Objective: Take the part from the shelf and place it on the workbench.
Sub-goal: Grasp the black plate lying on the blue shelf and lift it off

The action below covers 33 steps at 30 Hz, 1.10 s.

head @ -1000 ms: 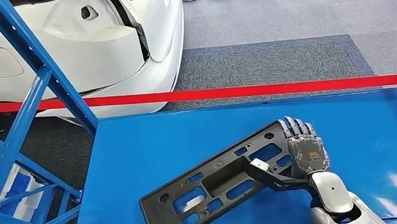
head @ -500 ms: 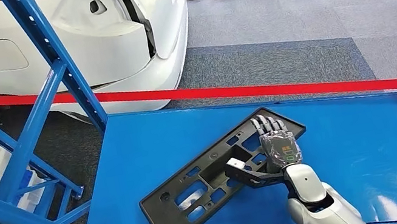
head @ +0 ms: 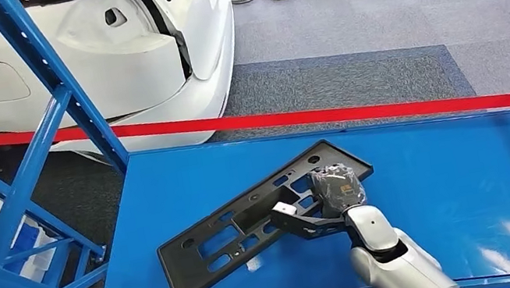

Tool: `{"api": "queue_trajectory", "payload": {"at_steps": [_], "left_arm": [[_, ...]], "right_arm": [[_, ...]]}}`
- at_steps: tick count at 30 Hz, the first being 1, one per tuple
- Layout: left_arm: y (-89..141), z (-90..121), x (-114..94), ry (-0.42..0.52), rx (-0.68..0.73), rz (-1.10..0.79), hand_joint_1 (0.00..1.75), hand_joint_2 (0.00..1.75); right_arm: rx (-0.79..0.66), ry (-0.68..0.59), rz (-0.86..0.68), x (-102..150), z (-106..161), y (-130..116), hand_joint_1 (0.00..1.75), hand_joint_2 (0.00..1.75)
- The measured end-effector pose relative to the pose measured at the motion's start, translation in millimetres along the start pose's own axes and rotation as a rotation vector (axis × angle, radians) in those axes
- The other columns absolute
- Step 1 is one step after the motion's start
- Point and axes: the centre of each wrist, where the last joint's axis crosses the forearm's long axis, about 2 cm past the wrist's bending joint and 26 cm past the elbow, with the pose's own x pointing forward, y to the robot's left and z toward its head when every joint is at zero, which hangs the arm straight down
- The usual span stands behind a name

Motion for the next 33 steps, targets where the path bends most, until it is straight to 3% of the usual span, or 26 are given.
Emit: {"api": "queue_trajectory", "payload": {"at_steps": [21, 28, 33], "left_arm": [[-14.3, -1.6, 1.5, -0.017, -0.007, 0.007, 0.0, 0.0], [-11.2, 7.3, -20.1, -0.011, 0.04, 0.043, 0.0, 0.0], [-12.7, 13.7, -34.5, -0.015, 0.079, 0.093, 0.0, 0.0]], "right_arm": [[-0.019, 0.048, -0.148, -20.2, 3.5, 6.6, 1.75, 1.75], [-0.153, 0.081, -0.491, -30.1, 28.0, 11.4, 1.75, 1.75], [-0.325, 0.128, -0.754, -49.4, 63.5, -2.8, 1.75, 1.75]]}}
